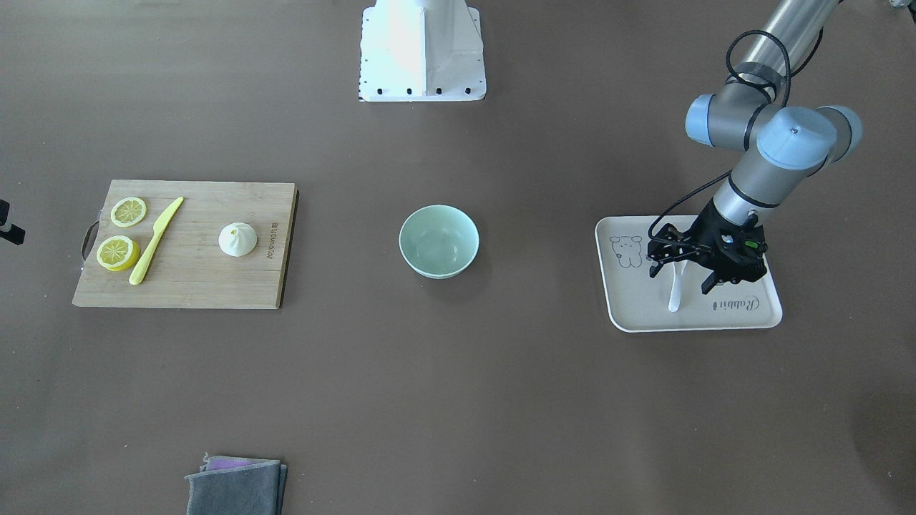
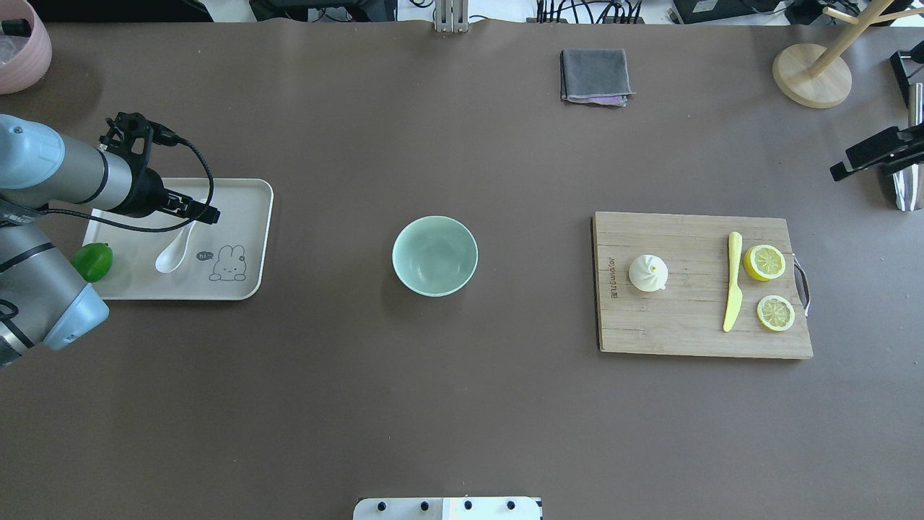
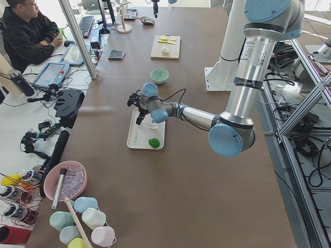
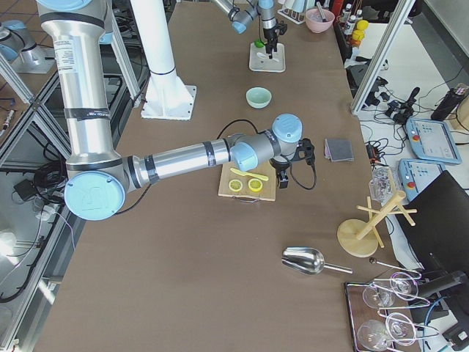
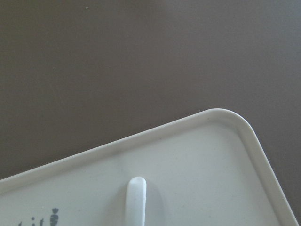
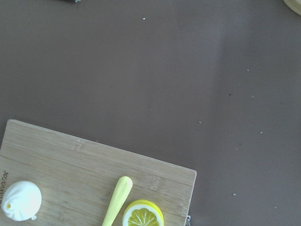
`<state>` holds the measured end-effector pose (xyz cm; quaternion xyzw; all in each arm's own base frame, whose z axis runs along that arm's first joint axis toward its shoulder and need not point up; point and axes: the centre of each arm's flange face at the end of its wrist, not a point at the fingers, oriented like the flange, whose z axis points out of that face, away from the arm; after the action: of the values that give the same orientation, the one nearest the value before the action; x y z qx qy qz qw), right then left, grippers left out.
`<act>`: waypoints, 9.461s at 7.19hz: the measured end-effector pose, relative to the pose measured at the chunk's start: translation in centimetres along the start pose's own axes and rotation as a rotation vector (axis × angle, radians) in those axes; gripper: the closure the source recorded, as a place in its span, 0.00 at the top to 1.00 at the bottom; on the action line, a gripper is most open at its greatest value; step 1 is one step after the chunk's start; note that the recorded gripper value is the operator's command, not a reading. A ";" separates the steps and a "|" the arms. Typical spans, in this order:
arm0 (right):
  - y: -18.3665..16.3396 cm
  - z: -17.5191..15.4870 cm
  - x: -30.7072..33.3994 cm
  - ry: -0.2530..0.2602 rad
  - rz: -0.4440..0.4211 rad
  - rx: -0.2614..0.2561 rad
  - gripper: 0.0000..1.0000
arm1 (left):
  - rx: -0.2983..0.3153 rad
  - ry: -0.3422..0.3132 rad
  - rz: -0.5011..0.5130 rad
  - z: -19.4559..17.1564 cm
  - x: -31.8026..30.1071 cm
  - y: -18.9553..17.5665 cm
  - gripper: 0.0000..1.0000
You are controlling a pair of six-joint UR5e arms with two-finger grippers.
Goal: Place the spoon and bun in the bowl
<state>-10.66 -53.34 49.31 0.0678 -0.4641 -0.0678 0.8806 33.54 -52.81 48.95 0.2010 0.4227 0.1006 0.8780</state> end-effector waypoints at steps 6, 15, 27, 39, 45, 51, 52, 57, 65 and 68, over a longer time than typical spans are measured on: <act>-2.2 1.3 -5.5 -0.022 0.048 -0.005 1.00 | -0.017 -0.004 -0.012 1.0 -1.1 1.0 0.58; -2.6 4.3 -11.1 0.006 0.075 -0.012 1.00 | -0.101 0.044 -0.081 -4.5 1.1 -2.8 0.00; 4.4 17.9 -24.5 0.137 0.079 -0.070 0.39 | -0.049 0.174 -0.240 -10.6 17.9 -14.7 0.00; -0.1 9.2 -26.1 0.039 0.146 -0.003 0.00 | 0.042 0.217 -0.365 0.4 36.6 -10.2 0.00; -0.4 8.6 -26.9 0.028 0.163 0.008 0.00 | 0.042 0.204 -0.357 0.6 35.8 -9.5 0.98; -2.6 6.6 -38.9 -0.067 0.213 0.071 0.00 | 0.131 0.095 -0.259 -2.6 23.0 -14.9 0.98; -2.7 7.2 -41.0 -0.067 0.201 0.088 0.00 | 0.140 0.046 -0.153 -3.6 18.4 -14.7 0.98; -4.4 14.6 -52.8 -0.008 0.192 0.144 0.00 | 0.148 -0.073 -0.014 -8.7 2.6 -13.2 0.98; -4.2 13.2 -48.5 0.015 0.148 0.018 1.00 | 0.151 -0.086 -0.027 -10.0 0.5 -13.2 0.98; -3.8 7.7 -30.8 0.127 -0.124 0.042 1.00 | 0.084 -0.162 0.048 -11.1 -6.6 -10.4 0.98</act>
<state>-34.50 -51.84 28.01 0.1192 -0.4037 -0.1082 0.9006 20.84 -61.48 42.78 0.2549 0.3490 0.0872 0.8975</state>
